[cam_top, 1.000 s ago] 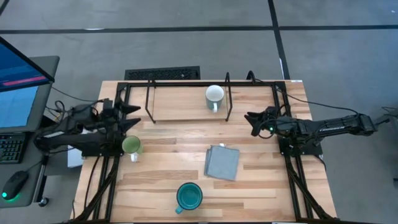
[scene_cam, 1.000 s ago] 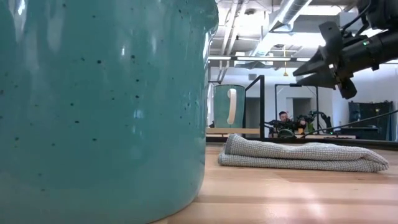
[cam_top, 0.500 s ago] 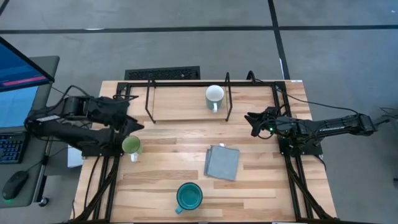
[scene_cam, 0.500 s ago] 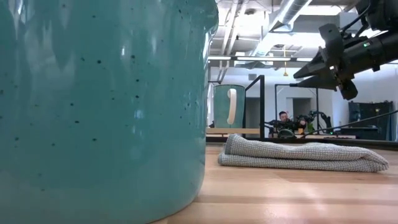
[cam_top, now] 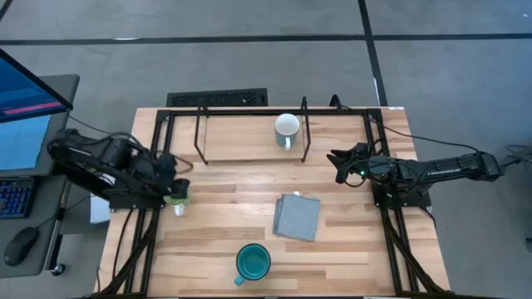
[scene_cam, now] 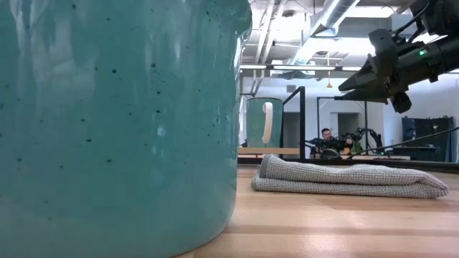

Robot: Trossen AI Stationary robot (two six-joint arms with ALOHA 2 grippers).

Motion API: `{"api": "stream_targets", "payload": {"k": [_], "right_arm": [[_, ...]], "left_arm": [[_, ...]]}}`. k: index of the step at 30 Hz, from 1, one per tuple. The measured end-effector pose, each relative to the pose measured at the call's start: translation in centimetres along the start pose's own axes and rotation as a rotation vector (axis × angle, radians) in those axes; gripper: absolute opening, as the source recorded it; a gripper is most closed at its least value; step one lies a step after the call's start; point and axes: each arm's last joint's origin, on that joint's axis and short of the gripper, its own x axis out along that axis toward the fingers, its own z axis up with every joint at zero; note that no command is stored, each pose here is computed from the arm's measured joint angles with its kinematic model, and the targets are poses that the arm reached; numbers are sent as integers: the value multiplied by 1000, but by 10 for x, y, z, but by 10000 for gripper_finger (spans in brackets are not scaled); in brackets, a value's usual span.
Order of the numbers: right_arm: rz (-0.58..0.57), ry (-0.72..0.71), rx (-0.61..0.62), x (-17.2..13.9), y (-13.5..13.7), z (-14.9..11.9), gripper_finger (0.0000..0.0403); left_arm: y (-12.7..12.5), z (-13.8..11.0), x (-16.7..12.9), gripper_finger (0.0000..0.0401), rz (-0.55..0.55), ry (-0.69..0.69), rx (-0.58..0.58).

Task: Stack small to large cups/mugs on shelf
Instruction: Put the green mug on the shelf

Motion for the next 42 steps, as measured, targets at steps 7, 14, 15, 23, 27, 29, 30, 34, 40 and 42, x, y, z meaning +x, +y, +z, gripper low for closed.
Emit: {"api": "stream_targets", "payload": {"k": [7, 14, 15, 23, 27, 29, 30, 34, 40, 42], "right_arm": [[0, 0, -49, 0, 0, 0, 173], [-1, 0, -53, 0, 0, 0, 173], [-1, 0, -61, 0, 0, 0, 173], [2, -6, -72, 0, 0, 1, 173], [2, -6, -72, 0, 0, 1, 173], [3, -6, -72, 0, 0, 1, 173], [3, -6, -72, 0, 0, 1, 173], [3, -6, -72, 0, 0, 1, 173], [3, -6, -72, 0, 0, 1, 173], [3, -6, -72, 0, 0, 1, 173]], "left_arm": [[-9, -31, 22, 313, 193, 57, -167], [-17, -53, 42, 313, 307, 14, -293], [-18, -54, 45, 313, 323, 5, -299], [-23, -58, 65, 313, 464, -83, -299], [-22, -57, 73, 313, 496, -146, -303], [-19, -56, 80, 313, 492, -171, -298], [-17, -56, 84, 313, 485, -183, -295], [-13, -56, 103, 313, 459, -173, -298], [-3, -54, 123, 313, 444, -185, -300], [1, -51, 127, 313, 461, -203, -302]]}}
